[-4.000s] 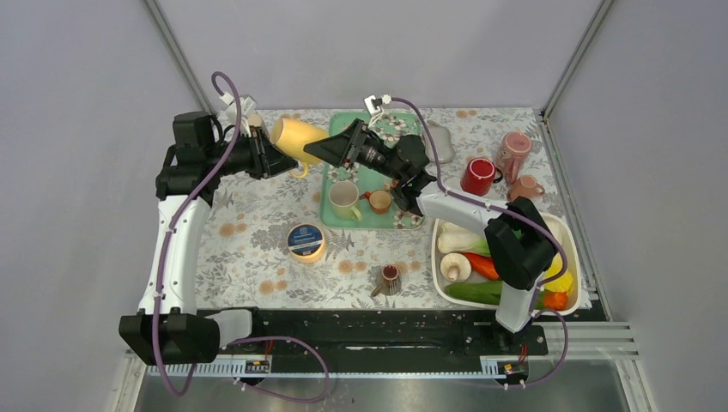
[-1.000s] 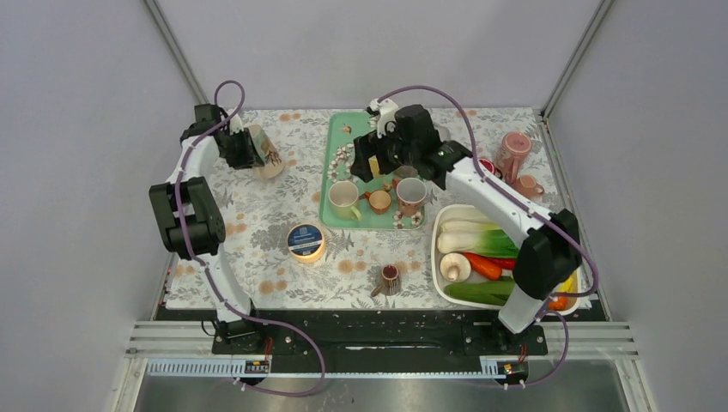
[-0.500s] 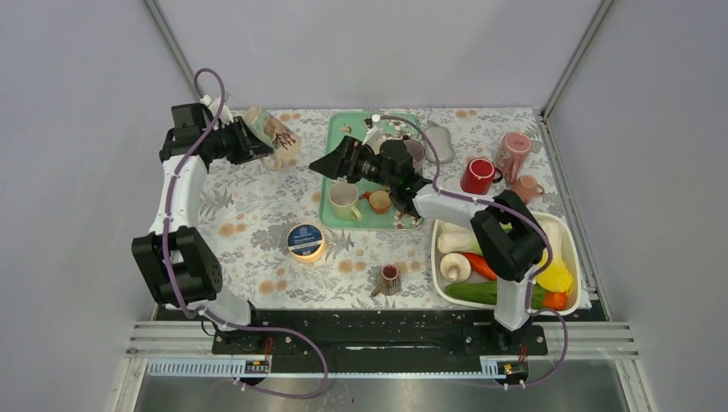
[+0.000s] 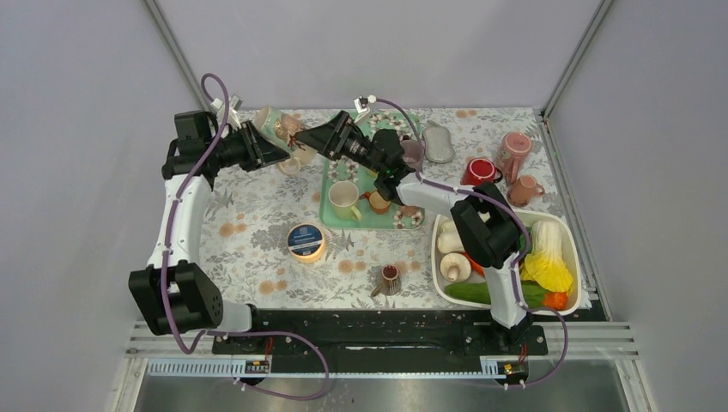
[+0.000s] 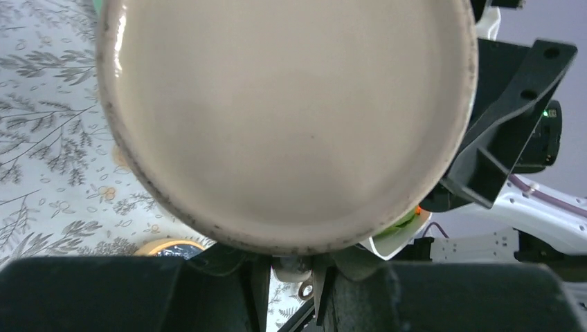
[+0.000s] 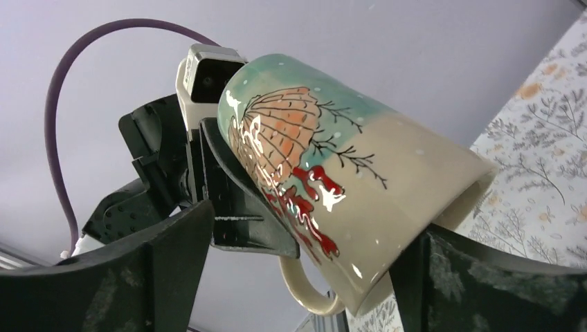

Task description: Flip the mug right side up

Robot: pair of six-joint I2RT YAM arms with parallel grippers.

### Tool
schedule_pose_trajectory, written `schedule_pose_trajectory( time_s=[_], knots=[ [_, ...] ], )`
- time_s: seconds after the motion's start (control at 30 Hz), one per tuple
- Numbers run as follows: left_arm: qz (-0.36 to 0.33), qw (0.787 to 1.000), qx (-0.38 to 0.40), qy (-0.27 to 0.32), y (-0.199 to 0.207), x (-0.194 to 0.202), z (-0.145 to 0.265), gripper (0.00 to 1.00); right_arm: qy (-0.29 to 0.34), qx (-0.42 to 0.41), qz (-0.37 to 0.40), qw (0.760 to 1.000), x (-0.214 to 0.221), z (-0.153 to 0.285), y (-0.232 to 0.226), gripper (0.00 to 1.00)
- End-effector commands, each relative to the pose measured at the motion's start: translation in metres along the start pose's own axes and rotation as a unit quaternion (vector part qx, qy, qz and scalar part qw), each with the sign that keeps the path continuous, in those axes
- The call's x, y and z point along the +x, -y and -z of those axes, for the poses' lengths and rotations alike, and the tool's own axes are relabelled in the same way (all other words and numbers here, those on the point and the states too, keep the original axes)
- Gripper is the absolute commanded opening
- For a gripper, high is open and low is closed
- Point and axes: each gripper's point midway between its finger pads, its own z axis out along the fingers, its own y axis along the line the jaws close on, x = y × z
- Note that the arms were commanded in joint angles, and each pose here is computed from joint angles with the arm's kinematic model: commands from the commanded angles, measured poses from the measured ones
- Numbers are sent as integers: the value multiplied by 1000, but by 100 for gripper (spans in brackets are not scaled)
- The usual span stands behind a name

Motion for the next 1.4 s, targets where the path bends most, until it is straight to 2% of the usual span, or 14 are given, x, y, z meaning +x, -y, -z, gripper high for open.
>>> schedule_pose_trajectory(
  time_s=[0.0,0.2,0.23,0.27,0.37,0.4,0.43,0.47,0.57,0.77,0.97,1.1,1.2,1.37],
  knots=[
    [-77,992,99,18,58,-6,12,0,14,-107,5,994,-15,-14,-65,90],
    [-82,993,84,11,45,1,7,0,17,-137,55,989,-23,-10,-97,5],
    [-81,994,75,7,40,3,5,0,12,-126,68,990,-23,-9,-94,0],
    [-82,995,63,4,33,4,4,6,6,-112,87,990,-23,-8,-92,0],
    [-96,995,-11,-3,5,6,8,63,-16,-47,161,986,-26,-2,-74,0],
    [-106,994,-34,3,-3,2,12,74,-24,-18,200,979,-29,0,-66,0],
    [-115,992,-56,12,-12,-2,17,93,-37,22,241,970,-31,3,-55,0],
    [-126,989,-79,25,-19,-8,23,98,-49,64,287,955,-37,6,-42,0],
    [-161,975,-148,48,-44,-21,40,99,-107,177,385,899,-51,16,-2,0],
    [-190,959,-207,41,-72,-20,46,99,-276,315,441,794,-46,37,88,0],
    [-195,953,-230,19,-93,-7,44,99,-308,347,493,736,-52,42,131,0],
    [-197,951,-237,9,-100,-1,43,99,-322,390,532,679,-65,57,155,0],
    [-197,951,-236,8,-100,-1,43,99,-334,380,556,660,-68,56,159,0],
    [-200,952,-232,11,-97,-2,43,99,-367,341,561,659,-53,55,165,0]
  ],
)
